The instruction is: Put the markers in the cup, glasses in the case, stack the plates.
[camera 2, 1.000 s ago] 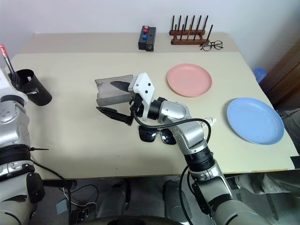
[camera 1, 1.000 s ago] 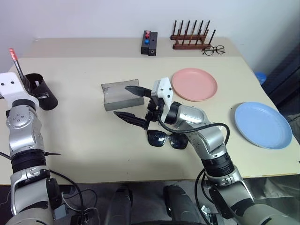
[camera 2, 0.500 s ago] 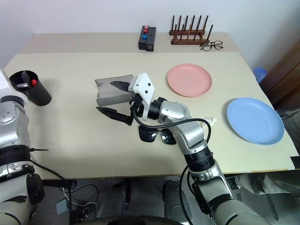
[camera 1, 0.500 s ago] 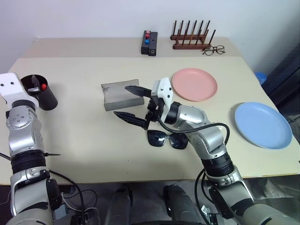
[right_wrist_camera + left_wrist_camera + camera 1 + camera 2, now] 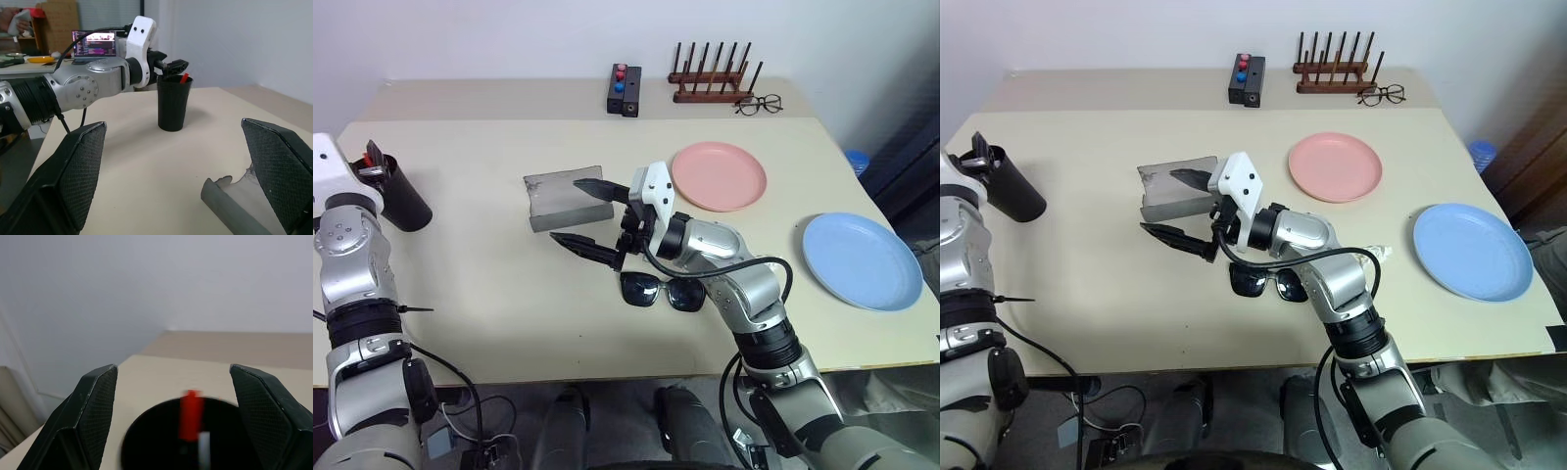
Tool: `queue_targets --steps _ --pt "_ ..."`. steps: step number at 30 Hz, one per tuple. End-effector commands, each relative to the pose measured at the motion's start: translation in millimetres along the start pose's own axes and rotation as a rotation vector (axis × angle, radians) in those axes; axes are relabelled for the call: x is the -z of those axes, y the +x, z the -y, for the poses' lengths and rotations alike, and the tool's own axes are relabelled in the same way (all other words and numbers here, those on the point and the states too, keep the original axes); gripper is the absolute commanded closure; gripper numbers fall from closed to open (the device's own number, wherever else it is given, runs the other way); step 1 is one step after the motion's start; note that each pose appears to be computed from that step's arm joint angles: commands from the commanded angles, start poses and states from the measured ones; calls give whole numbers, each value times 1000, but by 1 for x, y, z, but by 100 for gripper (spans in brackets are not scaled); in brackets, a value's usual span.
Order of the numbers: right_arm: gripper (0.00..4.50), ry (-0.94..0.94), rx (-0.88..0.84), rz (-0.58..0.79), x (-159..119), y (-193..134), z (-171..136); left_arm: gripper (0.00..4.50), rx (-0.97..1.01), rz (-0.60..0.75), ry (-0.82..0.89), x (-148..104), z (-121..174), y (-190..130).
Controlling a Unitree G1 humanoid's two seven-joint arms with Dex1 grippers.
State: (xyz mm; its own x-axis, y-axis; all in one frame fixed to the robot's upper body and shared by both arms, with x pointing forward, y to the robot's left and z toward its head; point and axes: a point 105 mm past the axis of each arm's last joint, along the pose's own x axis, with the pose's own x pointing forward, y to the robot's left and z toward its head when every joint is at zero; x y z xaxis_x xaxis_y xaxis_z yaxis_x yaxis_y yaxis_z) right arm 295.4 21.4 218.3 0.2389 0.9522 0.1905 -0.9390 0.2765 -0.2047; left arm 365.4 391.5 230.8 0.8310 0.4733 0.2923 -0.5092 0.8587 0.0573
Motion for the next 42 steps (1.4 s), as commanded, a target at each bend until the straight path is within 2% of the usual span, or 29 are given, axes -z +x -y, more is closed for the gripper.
queue_targets --steps 1,4,7,10,13,17,24,31,34,41,42 --pt "0 -37 -12 46 -14 3 -1 75 -8 87 -6 -27 -4 5" --pt "0 -42 -6 38 -14 -1 1 75 55 126 -5 -41 8 5" --pt "0 -63 17 -5 -10 -14 11 75 315 142 -60 -61 53 0" --pt "0 -100 -8 -105 -2 -34 16 2 742 -23 -20 -46 116 -33" --pt "0 -117 -48 -202 6 -56 16 2 1102 -181 15 -29 157 -82" --pt "0 -135 -86 -305 14 -79 14 2 1243 -306 54 -12 176 -96" --pt "0 -131 -96 -441 23 -112 7 2 1431 -497 234 24 185 -105" --pt "0 -119 -65 -503 26 -129 4 2 1561 -582 291 44 191 -113" --pt "0 -125 -52 -541 29 -137 5 82 1601 -551 286 42 199 -115" --pt "0 -159 66 -529 22 -146 27 436 1647 -487 294 40 200 -121" --pt "0 -166 79 -528 21 -147 29 444 1658 -473 305 40 199 -122"
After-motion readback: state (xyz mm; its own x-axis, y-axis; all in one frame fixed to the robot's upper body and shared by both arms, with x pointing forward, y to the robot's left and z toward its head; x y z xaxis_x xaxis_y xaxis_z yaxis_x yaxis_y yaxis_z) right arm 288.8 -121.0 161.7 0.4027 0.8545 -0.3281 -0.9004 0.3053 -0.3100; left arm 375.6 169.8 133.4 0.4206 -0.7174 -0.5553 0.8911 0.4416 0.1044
